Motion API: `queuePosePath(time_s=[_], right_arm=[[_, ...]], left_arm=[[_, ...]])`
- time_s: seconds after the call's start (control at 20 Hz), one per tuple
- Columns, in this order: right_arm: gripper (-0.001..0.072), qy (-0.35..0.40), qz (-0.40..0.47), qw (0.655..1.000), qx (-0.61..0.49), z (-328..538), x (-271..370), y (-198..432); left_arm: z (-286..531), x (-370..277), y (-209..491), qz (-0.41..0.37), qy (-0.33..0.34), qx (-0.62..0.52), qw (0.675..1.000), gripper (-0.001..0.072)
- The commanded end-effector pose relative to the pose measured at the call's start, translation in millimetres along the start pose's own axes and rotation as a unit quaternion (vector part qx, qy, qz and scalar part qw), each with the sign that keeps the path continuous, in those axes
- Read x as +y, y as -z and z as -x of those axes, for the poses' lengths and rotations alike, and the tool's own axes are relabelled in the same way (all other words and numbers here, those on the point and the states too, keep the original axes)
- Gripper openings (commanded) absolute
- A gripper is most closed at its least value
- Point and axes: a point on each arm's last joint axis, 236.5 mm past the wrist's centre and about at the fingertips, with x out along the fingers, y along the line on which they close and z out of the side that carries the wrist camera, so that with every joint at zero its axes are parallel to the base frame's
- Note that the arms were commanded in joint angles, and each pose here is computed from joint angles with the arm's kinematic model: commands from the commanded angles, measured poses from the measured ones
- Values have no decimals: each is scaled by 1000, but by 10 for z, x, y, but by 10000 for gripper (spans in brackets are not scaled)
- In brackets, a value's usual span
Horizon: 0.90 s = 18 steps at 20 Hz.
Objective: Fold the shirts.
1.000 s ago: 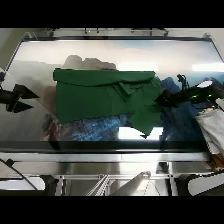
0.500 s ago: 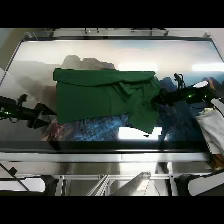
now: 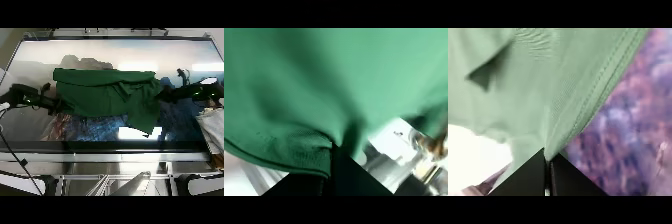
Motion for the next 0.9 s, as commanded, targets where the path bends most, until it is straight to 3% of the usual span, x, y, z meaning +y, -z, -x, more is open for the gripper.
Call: queuePosePath(time_s=[0.0,0.1,0.25,0.4,0.55,0.7,0.85], right_arm=[[23,-29,70,996,-54,673,539,-80],[23,-89,140,975,-146,1410,1250,-142],[23,-122,284,894,-325,2617,2420,109],[23,-57,388,779,-490,3494,3270,597],[23,64,435,657,-613,4096,3800,989],[22,104,458,602,-646,4364,4104,1109],[22,113,471,600,-637,4465,4156,963]], left_arm=[[692,-938,153,-112,50,-28,992,19],[1368,-1610,324,-203,76,-100,971,19],[2354,-2418,769,-324,38,-250,912,20],[3160,-3138,1487,-421,-8,-395,816,20],[3767,-3541,2077,-453,-85,-527,714,21],[3846,-3684,2265,-455,-91,-556,690,21],[3755,-3729,2247,-468,-76,-538,697,21]])
